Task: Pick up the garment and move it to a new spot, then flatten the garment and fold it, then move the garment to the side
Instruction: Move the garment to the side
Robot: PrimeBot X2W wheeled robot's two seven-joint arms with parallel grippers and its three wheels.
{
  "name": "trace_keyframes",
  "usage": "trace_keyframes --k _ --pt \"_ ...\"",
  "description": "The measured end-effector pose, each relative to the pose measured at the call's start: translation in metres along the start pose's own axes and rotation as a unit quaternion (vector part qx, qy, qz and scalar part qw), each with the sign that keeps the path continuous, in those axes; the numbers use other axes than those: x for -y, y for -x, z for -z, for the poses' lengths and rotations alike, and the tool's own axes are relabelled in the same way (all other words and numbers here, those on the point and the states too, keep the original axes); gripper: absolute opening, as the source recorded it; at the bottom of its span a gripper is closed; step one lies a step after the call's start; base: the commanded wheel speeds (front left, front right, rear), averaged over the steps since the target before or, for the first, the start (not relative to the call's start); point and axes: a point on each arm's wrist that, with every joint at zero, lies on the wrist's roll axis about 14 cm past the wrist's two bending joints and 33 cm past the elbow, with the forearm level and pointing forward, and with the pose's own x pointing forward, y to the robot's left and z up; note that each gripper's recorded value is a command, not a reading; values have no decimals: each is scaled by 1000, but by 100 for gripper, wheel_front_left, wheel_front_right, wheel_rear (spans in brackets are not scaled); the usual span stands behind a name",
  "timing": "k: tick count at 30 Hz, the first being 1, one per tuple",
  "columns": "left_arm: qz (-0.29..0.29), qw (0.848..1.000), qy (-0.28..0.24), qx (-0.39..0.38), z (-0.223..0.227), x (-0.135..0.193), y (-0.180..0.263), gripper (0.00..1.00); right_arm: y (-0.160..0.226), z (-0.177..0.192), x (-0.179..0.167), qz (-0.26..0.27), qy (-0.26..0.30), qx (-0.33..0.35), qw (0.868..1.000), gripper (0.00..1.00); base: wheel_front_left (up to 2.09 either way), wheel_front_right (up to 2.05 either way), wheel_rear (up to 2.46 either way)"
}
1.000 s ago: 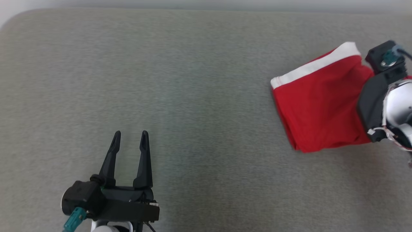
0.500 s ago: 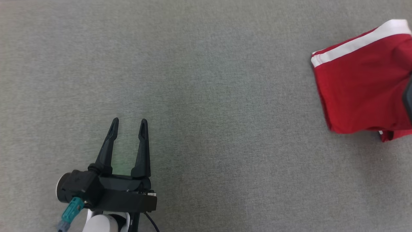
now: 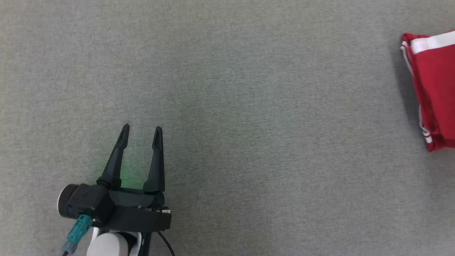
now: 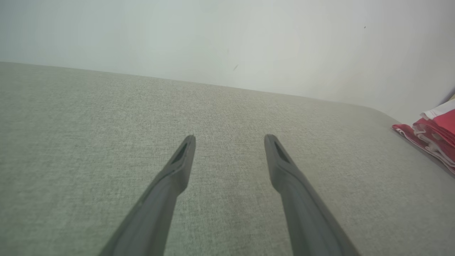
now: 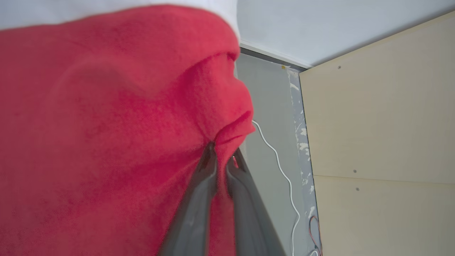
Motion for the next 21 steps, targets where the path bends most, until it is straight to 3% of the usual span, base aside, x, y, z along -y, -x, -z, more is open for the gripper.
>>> trace_keyframes --k 5,6,7,9,10,16,21 --pt "-3 1000 -8 -6 4 -5 3 100 -18 18 -6 9 -25 -16 1000 0 0 0 0" --pt "-3 1000 -8 -6 4 -5 3 100 -18 18 -6 9 -25 -16 1000 11 0 0 0" --pt "-3 1000 -10 -7 4 -6 3 100 -21 25 -7 12 -29 -27 999 10 0 0 0" --pt "-3 1000 -11 -9 5 -6 4 100 -25 35 -9 16 -32 -39 999 44 0 0 0" --pt "-4 1000 -8 -7 4 -7 5 100 -26 36 -11 17 -34 -36 999 100 0 0 0" --pt "-6 1000 -6 14 -12 -7 6 100 -18 12 -19 17 -39 45 998 100 0 0 0" --pt "-8 999 -5 39 -32 -5 10 100 0 -17 -14 27 -32 139 989 100 0 0 0"
